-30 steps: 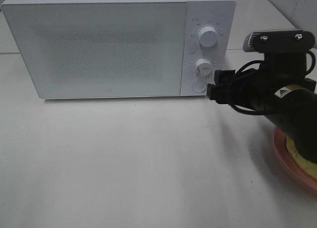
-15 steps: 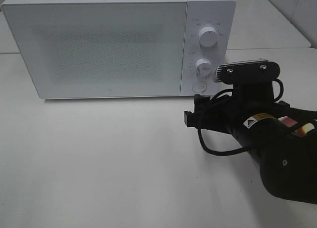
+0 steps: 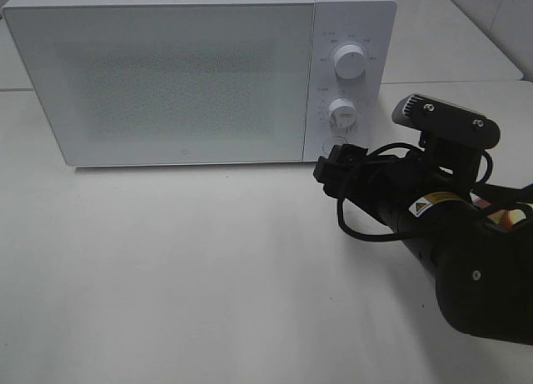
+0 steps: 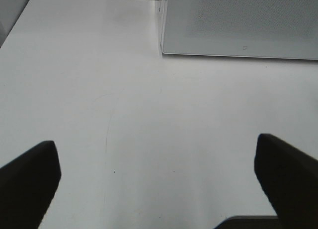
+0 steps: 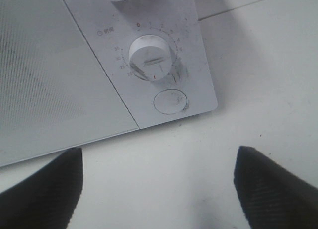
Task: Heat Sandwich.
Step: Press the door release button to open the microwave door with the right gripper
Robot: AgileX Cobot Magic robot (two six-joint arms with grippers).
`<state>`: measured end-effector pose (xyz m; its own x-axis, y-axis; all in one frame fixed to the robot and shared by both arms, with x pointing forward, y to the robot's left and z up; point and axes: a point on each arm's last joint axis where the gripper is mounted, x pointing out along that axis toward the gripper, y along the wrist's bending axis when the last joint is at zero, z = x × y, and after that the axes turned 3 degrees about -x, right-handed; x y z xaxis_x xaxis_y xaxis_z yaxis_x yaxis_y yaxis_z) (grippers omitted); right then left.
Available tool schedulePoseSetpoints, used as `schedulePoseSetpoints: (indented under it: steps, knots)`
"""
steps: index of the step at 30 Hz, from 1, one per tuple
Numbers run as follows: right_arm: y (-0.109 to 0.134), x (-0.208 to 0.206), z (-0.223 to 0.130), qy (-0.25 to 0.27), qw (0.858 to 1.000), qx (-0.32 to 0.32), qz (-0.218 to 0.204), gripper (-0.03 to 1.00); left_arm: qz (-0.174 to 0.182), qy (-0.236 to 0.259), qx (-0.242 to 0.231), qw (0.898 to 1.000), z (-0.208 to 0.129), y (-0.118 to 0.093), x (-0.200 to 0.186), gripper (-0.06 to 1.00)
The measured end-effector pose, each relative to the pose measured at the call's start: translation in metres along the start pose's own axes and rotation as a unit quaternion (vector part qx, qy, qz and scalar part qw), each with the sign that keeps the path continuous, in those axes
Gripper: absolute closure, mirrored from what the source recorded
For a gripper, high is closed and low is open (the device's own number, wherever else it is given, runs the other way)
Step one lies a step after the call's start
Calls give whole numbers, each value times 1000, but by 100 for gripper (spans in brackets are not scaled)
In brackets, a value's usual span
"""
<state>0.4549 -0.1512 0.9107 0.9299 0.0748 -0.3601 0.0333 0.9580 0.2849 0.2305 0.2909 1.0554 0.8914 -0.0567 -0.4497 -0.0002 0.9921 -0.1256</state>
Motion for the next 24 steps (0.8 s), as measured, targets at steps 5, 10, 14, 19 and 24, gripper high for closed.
schedulePoseSetpoints:
  steps: [5, 10, 14, 19, 24]
  knots:
    - [0, 0, 0, 0, 993, 122, 0, 21, 0, 0, 0, 1000, 0, 0, 0, -5]
    - [0, 0, 0, 0, 960, 281, 0, 21, 0, 0, 0, 1000, 0, 0, 0, -5]
    - [0, 0, 0, 0, 936, 352, 0, 21, 0, 0, 0, 1000, 0, 0, 0, -5]
    - [0, 0, -1, 7, 880, 475, -4, 25, 0, 0, 0, 1000, 0, 0, 0, -5]
    - [0, 0, -5, 22, 846, 533, -15, 46, 0, 0, 0, 1000, 0, 0, 0, -5]
